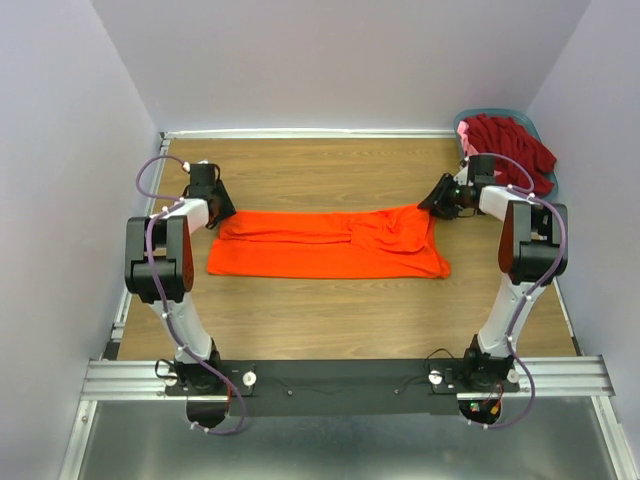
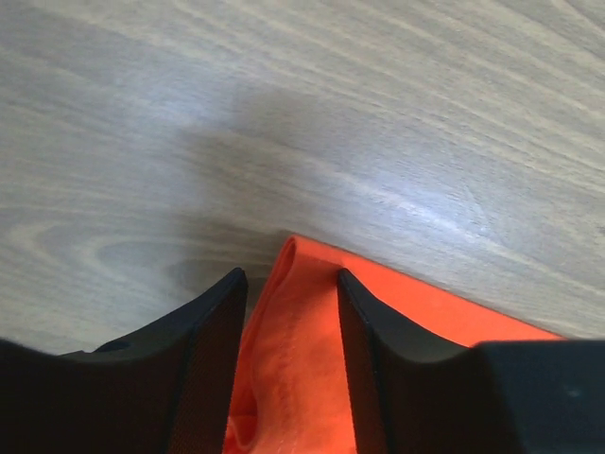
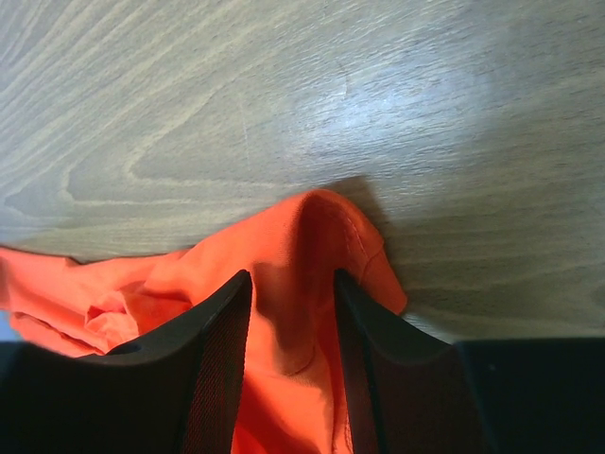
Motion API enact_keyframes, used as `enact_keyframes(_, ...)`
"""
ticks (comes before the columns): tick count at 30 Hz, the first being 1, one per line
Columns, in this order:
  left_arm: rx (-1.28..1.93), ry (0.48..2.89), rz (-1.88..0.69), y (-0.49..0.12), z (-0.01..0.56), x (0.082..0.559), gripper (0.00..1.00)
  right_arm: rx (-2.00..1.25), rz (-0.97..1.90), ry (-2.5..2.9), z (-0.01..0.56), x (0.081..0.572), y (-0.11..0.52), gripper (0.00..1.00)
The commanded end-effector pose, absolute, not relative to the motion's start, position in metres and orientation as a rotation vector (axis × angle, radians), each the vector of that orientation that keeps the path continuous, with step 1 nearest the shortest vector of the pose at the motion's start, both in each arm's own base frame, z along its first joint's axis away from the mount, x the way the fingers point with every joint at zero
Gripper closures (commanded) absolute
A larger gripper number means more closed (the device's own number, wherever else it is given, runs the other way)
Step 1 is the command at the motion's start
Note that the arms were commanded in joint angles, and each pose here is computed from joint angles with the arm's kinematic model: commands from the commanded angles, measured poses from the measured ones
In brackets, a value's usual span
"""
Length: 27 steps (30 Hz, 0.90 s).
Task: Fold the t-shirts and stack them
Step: Fold the tshirt
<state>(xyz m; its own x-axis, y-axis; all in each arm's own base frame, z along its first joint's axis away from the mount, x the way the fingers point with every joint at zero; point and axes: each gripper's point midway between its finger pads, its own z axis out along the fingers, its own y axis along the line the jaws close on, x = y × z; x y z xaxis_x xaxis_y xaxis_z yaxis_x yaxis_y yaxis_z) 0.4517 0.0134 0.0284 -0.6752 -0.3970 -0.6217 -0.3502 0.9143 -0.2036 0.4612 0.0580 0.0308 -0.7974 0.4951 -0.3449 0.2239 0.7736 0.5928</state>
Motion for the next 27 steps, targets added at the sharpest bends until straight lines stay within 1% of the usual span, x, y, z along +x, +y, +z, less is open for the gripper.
enact_keyframes(1,-0.499,2.372,-0.087,0.009,0.023,0.461,0.54,0.525,0.759,2.485,0.022,0.465,0.057,0.52)
enact_keyframes(3,-0.504,2.380,-0.083,0.010,0.020,0.459,0.59,0.529,0.758,2.488,0.020,0.464,0.056,0.52)
enact_keyframes(5,-0.507,2.385,-0.059,0.013,0.017,0.458,0.70,0.533,0.758,2.494,0.017,0.464,0.057,0.58)
enact_keyframes(6,-0.506,2.385,-0.050,0.014,0.017,0.458,0.73,0.535,0.757,2.492,0.017,0.464,0.055,0.62)
enact_keyframes(7,-0.506,2.383,-0.034,0.017,0.017,0.458,0.81,0.543,0.755,2.492,0.016,0.464,0.053,0.65)
enact_keyframes(8,-0.510,2.382,-0.005,0.021,0.017,0.458,0.91,0.552,0.752,2.495,0.013,0.464,0.051,0.74)
enact_keyframes(9,-0.506,2.389,0.010,0.024,0.016,0.458,0.97,0.558,0.750,2.496,0.012,0.464,0.049,0.79)
enact_keyframes(10,-0.527,2.394,0.027,0.032,0.016,0.458,1.00,0.583,0.742,2.492,0.011,0.464,0.041,0.91)
enact_keyframes(12,-0.556,2.389,0.050,0.044,0.016,0.459,1.00,0.642,0.714,2.477,0.008,0.463,0.022,0.99)
enact_keyframes(15,-0.591,2.379,0.046,0.057,0.019,0.459,1.00,0.688,0.696,2.454,0.010,0.464,0.001,0.99)
enact_keyframes(21,-0.560,2.373,0.000,0.047,0.026,0.464,1.00,0.634,0.761,2.443,0.017,0.468,0.006,0.99)
enact_keyframes(24,-0.526,2.382,-0.023,0.038,0.025,0.466,0.92,0.616,0.788,2.453,0.015,0.466,0.013,0.97)
enact_keyframes(25,-0.513,2.381,-0.036,0.033,0.027,0.468,0.80,0.605,0.802,2.452,0.017,0.464,0.016,0.91)
enact_keyframes(27,-0.513,2.372,-0.045,0.029,0.032,0.469,0.68,0.584,0.795,2.449,0.021,0.464,0.017,0.83)
